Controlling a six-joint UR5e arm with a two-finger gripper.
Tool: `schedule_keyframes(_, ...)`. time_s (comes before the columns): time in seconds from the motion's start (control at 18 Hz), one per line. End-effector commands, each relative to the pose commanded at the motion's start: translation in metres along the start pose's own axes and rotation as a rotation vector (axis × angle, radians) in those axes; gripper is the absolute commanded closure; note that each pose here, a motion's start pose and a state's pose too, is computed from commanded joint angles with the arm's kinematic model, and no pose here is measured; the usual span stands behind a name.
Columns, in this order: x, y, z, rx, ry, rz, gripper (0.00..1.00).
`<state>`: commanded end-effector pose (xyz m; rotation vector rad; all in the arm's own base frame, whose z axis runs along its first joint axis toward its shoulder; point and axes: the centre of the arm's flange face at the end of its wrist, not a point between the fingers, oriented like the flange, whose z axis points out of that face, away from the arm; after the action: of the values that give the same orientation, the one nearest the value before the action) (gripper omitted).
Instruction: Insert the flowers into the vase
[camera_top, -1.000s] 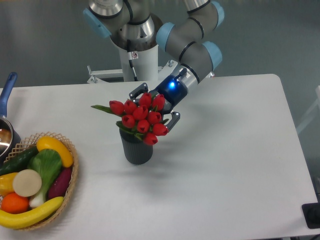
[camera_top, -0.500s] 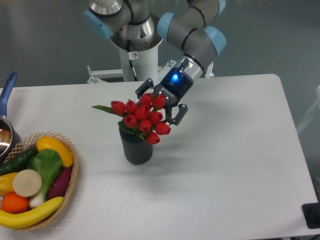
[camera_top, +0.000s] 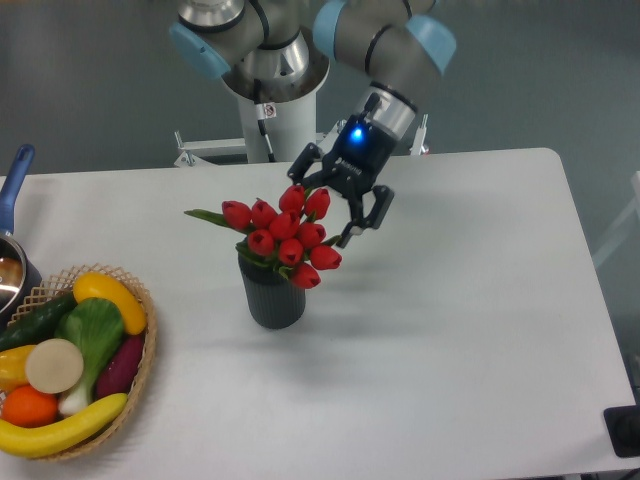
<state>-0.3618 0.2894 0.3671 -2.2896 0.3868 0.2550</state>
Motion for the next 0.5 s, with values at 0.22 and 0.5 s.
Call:
schedule_keyframes(0.22, -0.048, -0.002, -0.041, -0.064, -0.107, 0.041, 0.00)
schedule_keyframes(0.5, -0.084, 0.004, -0.080, -0.271, -0.169, 0.139, 0.00)
